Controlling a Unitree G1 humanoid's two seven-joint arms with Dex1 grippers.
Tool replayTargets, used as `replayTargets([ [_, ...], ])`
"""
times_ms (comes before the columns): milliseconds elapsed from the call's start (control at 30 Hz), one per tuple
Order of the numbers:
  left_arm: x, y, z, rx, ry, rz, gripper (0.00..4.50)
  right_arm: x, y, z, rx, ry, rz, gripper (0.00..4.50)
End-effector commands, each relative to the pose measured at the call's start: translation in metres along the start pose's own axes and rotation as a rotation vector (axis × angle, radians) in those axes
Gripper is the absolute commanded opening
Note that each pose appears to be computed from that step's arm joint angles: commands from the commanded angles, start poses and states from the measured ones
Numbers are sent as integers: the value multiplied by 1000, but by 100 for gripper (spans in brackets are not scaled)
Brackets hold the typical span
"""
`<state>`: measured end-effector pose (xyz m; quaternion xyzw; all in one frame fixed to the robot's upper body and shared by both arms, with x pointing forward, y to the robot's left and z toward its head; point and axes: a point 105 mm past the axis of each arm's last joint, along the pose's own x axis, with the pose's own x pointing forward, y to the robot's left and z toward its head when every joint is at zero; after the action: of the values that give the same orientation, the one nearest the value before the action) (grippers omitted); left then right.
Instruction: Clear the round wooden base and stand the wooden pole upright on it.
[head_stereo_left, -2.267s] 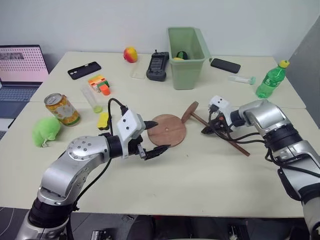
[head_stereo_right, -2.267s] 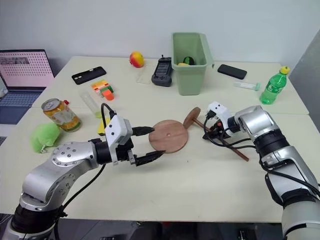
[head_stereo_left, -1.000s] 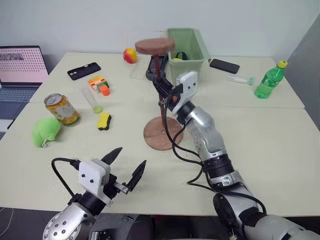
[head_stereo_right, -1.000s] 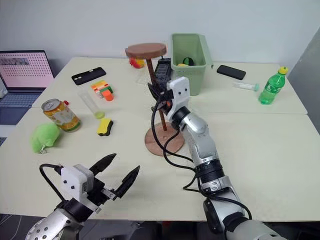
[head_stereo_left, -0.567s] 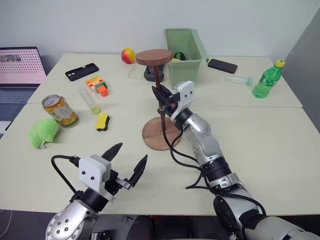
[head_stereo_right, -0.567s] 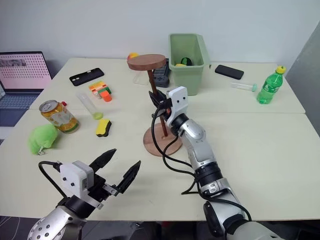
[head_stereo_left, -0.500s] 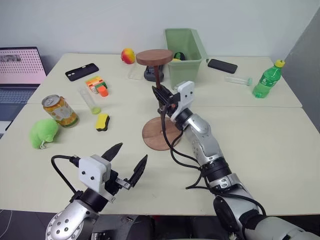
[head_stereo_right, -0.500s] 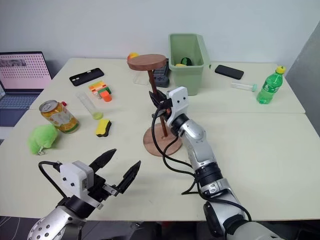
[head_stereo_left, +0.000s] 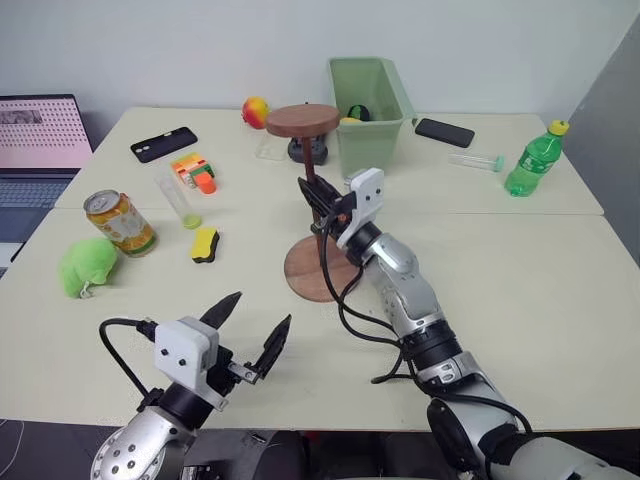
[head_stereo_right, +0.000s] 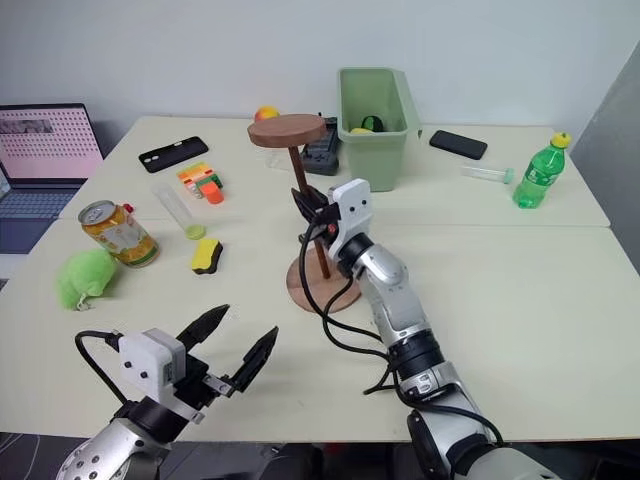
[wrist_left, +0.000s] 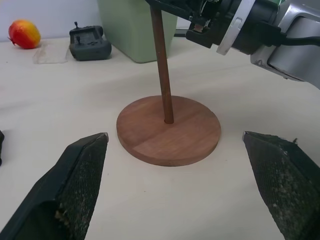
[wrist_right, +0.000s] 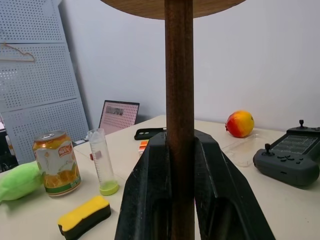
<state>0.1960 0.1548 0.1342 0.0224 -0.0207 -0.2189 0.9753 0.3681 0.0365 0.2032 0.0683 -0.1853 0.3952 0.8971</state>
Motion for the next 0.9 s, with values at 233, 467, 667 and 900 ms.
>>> replayTargets([
  [233,-1,-2,11,28,-42,11,450,-6,21,-16,-79,4,67,23],
  [467,-1,-1,10,34,-41,11,450,-35,27,-33,-48,107,155,23],
  [667,0,-3,10,31,-46,6,450,-52,16,-45,-56,208,134,23],
  [900,0,-3,9,26,-41,11,450,-56,17,-67,-69,354,133,23],
])
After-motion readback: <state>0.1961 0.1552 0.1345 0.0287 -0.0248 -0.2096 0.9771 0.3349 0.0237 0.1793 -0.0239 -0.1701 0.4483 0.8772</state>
